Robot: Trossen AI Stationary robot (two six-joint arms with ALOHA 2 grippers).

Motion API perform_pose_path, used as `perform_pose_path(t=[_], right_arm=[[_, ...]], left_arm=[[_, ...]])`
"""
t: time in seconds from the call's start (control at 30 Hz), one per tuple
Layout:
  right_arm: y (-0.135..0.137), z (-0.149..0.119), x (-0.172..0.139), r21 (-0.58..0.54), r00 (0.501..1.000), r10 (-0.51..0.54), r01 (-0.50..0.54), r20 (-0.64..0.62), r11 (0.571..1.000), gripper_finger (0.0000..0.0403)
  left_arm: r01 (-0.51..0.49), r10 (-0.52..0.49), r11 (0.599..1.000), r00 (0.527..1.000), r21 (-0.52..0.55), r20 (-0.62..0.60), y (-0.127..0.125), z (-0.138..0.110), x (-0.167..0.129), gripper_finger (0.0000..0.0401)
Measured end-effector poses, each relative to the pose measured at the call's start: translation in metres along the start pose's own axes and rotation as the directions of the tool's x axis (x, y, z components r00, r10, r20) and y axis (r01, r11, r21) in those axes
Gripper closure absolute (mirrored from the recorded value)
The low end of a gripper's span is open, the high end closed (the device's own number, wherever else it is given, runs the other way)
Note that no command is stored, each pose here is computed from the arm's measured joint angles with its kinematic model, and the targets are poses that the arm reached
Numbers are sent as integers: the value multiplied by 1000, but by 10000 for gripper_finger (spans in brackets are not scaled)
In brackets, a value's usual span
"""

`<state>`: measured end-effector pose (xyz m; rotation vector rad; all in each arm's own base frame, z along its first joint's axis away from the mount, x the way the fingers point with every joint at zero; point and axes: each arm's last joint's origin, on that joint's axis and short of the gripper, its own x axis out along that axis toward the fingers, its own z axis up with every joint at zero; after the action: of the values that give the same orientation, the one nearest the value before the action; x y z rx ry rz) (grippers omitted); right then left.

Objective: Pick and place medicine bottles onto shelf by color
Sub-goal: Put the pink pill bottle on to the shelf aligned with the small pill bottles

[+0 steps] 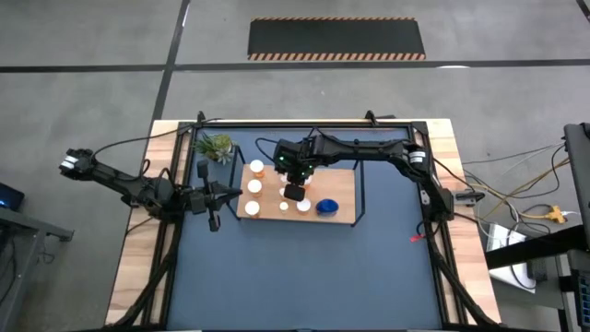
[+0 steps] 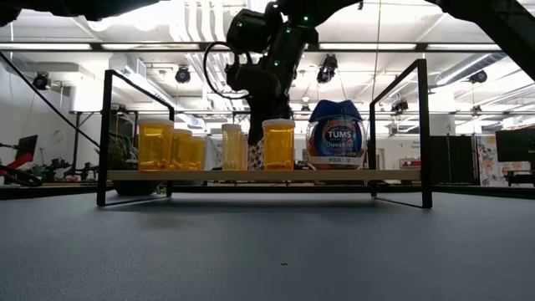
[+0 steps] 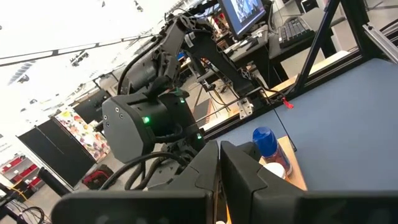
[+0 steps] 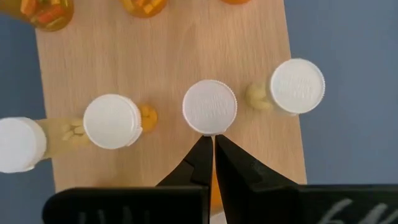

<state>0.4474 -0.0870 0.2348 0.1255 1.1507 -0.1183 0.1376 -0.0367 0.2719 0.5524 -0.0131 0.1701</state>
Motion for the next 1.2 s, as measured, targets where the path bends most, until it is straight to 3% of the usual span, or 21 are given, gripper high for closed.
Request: perform_pose_path(t=[1.2], right_arm=[[0, 0, 9, 17, 1000, 1, -1, -10, 1000, 394]], left_arm=[[1, -1, 1000, 1000, 0, 0, 0, 0, 0, 401]])
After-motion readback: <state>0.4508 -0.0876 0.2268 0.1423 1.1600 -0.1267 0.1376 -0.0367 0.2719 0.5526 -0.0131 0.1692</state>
